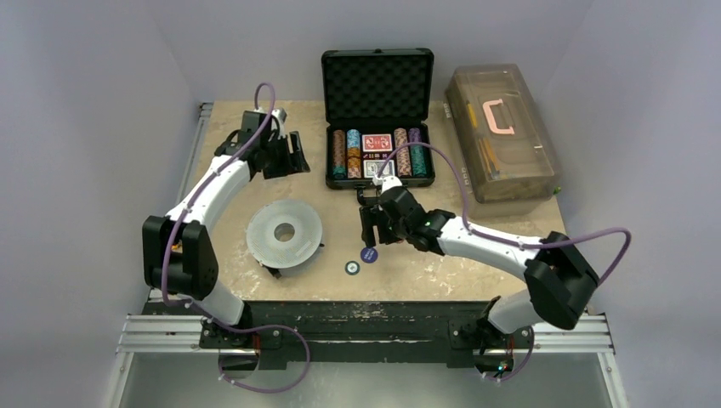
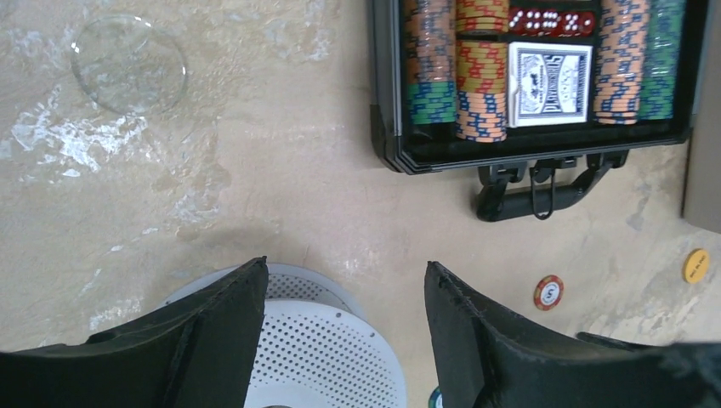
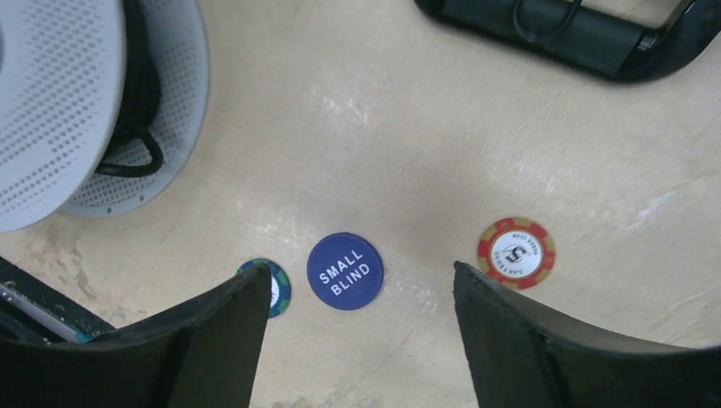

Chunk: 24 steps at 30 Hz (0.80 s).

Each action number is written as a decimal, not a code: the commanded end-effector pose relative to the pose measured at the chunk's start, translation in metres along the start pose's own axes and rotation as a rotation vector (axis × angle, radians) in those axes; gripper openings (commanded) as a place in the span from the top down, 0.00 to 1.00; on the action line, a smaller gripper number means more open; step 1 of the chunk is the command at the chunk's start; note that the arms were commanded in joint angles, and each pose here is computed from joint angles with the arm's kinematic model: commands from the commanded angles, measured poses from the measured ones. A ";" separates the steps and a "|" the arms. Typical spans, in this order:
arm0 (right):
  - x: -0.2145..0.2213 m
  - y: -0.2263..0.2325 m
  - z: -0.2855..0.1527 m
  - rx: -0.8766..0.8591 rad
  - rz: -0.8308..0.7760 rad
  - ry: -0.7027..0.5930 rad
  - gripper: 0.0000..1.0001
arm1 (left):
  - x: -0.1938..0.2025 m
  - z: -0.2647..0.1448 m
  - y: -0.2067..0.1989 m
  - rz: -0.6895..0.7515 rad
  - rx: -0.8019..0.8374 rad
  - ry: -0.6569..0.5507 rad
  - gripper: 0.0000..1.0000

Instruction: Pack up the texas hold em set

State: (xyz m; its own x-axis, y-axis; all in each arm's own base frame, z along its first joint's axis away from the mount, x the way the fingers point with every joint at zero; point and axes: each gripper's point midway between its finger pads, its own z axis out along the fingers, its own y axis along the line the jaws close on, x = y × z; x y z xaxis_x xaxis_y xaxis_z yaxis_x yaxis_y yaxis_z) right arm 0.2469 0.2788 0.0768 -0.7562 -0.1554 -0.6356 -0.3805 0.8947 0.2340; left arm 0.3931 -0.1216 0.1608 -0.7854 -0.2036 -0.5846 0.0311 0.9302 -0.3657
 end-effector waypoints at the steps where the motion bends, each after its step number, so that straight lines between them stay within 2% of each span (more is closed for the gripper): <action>1: -0.004 -0.007 -0.011 0.008 -0.094 -0.040 0.17 | -0.009 -0.001 0.000 0.021 -0.005 -0.009 0.35; 3: 0.005 -0.007 -0.008 0.014 -0.117 0.020 0.12 | -0.006 -0.006 0.000 0.026 -0.002 -0.002 0.35; 5: 0.012 -0.012 -0.004 0.071 -0.139 0.073 0.14 | -0.010 -0.015 -0.005 0.051 0.015 -0.022 0.34; 8: 0.020 -0.011 0.000 0.130 -0.156 0.121 0.28 | -0.016 -0.030 -0.008 0.082 0.020 -0.055 0.34; 13: 0.024 0.014 0.008 0.143 -0.118 0.115 0.37 | -0.016 -0.043 -0.027 0.108 0.117 -0.063 0.34; 16: 0.028 0.022 0.017 0.172 -0.107 0.128 0.34 | -0.014 -0.047 -0.041 0.101 0.189 -0.049 0.33; 19: 0.032 0.027 0.026 0.194 -0.126 0.133 0.27 | -0.007 -0.051 -0.060 0.088 0.277 -0.021 0.31; 24: 0.035 0.024 0.030 0.235 -0.115 0.143 0.31 | 0.008 -0.056 -0.086 0.123 0.340 0.014 0.31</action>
State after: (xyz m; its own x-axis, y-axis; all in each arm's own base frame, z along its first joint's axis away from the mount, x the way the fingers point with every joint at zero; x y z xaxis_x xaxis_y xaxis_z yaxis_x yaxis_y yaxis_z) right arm 0.2177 0.3076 0.0275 -0.7886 -0.3559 -0.5014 -0.4091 0.9125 -0.0043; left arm 0.3600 -0.1567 0.1967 -0.7983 -0.1186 -0.5904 0.2175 0.8575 -0.4663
